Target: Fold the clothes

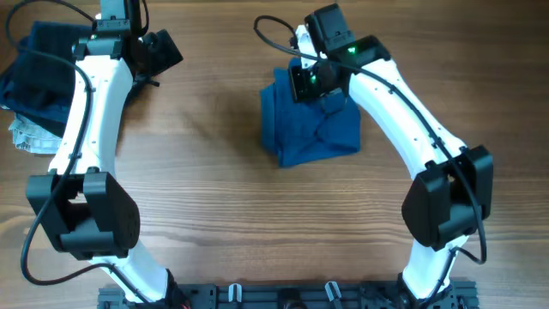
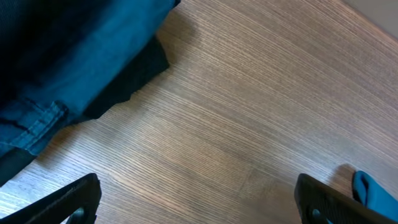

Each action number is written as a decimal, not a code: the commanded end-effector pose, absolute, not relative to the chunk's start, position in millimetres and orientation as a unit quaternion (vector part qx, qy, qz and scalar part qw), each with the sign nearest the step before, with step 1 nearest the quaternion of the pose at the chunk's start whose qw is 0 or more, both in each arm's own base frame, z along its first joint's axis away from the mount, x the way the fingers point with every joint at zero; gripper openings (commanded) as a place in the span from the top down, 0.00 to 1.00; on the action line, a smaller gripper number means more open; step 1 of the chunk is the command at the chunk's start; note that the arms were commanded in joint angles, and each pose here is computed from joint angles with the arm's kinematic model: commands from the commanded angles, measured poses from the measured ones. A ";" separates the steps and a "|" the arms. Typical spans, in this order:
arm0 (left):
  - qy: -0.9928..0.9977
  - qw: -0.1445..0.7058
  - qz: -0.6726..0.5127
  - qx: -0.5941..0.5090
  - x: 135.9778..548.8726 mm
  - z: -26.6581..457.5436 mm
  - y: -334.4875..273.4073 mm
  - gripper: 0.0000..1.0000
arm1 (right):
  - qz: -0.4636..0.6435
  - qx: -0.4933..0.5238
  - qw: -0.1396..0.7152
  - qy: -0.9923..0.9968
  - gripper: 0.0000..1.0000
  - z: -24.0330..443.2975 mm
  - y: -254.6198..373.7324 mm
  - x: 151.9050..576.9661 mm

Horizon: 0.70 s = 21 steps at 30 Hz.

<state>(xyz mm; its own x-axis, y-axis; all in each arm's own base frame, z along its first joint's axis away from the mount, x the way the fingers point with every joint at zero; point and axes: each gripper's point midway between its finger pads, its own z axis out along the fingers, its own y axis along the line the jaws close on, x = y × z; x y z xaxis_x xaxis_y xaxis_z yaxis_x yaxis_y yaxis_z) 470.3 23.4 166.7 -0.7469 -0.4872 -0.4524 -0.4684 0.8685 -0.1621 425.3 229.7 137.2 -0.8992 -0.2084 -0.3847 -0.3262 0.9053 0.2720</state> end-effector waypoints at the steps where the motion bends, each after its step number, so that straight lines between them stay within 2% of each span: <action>1: 0.934 0.248 -0.015 -0.257 471.2 165.6 25.9 0.00 | 0.157 -0.134 0.174 0.963 0.96 123.0 229.6 430.5; 10: 0.934 0.248 -0.015 -0.257 471.2 165.6 25.8 0.00 | 0.198 -0.151 0.117 0.961 0.96 70.0 276.3 410.2; 15: 0.934 0.248 -0.015 -0.257 471.2 165.6 25.8 0.00 | 0.208 -0.129 0.125 0.961 0.93 51.9 289.0 421.4; 16: 0.934 0.248 -0.015 -0.257 471.2 165.6 25.8 0.00 | 0.211 -0.118 0.125 0.962 0.80 51.4 290.1 423.0; 18: 0.934 0.248 -0.015 -0.257 471.2 165.6 25.9 0.00 | 0.223 -0.102 0.123 0.962 0.64 52.6 293.7 424.2; 19: 0.934 0.248 -0.015 -0.257 471.2 165.6 25.8 0.00 | 0.267 -0.130 0.124 0.947 0.38 61.2 309.3 421.8; 21: 0.934 0.248 -0.015 -0.257 471.2 165.6 25.8 0.00 | 0.340 -0.207 0.128 0.908 0.32 78.7 329.5 413.8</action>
<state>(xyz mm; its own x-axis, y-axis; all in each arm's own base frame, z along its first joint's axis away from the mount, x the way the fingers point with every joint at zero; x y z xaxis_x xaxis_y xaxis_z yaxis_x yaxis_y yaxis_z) 470.3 23.4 166.7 -0.7468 -0.4872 -0.4527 -0.4683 0.8685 -0.1623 432.4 305.6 72.8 -0.9144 -0.1820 -0.3616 -0.3416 0.8264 0.4477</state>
